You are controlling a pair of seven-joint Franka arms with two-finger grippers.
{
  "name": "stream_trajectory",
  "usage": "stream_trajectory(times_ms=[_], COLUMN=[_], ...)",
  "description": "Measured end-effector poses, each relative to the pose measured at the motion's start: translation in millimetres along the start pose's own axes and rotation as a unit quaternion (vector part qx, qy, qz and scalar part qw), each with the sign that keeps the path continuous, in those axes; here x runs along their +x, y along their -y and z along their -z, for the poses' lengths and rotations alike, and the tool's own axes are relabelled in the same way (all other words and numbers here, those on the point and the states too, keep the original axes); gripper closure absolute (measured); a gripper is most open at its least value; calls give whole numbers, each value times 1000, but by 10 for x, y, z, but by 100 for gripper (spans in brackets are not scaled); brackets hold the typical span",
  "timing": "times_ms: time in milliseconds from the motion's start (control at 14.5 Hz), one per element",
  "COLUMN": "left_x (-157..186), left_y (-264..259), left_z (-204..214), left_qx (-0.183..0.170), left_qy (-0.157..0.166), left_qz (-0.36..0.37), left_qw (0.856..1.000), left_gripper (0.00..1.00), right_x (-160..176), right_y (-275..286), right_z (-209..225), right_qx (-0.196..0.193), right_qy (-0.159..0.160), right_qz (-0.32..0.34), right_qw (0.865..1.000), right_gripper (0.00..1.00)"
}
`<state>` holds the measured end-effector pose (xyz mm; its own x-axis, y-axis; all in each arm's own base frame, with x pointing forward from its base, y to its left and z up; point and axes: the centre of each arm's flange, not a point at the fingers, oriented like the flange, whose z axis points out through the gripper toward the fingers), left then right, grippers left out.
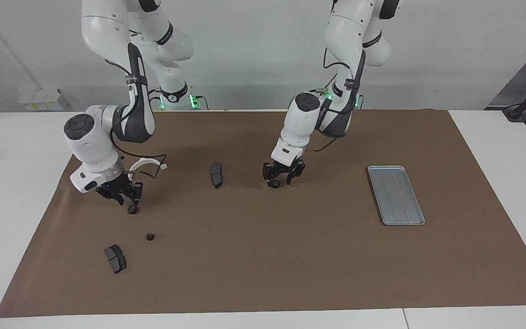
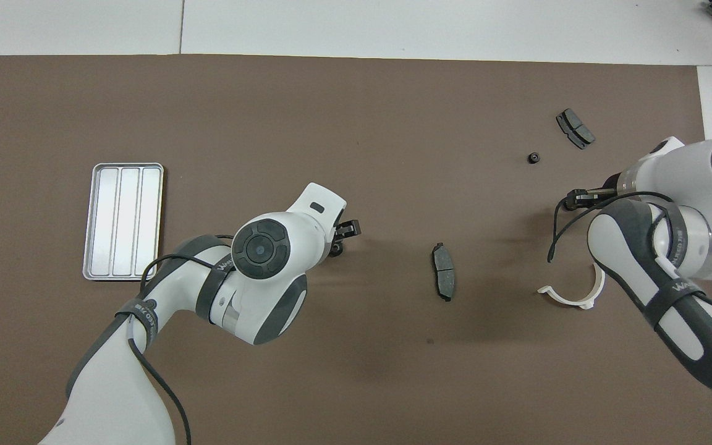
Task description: Place bearing gear from tray to pile
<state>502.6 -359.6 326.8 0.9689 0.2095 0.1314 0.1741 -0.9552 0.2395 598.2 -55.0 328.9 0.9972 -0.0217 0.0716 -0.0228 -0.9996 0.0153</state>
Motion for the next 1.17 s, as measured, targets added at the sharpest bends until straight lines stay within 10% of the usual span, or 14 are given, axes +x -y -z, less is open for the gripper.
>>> stream_trajectory(times_ms=[276,690,1172], left_x=[935,1973,2096], left_y=[655,2114,2560], left_z=[482,1405,2514], left_qx=[7,54,87], left_qy=[-25,10,86], left_qz=[61,25,-22], left_qw=[998,998,992], left_gripper=[0,0,0], right_x=[106,89,-602], right_y=[200,1700,3803], right_z=[392,1171,762], right_qx=[3,21,44], right_qy=[-13,-25,-25], right_qz=[-24,-25,12], right_qw=[1000,999,999], right_gripper=[0,0,0])
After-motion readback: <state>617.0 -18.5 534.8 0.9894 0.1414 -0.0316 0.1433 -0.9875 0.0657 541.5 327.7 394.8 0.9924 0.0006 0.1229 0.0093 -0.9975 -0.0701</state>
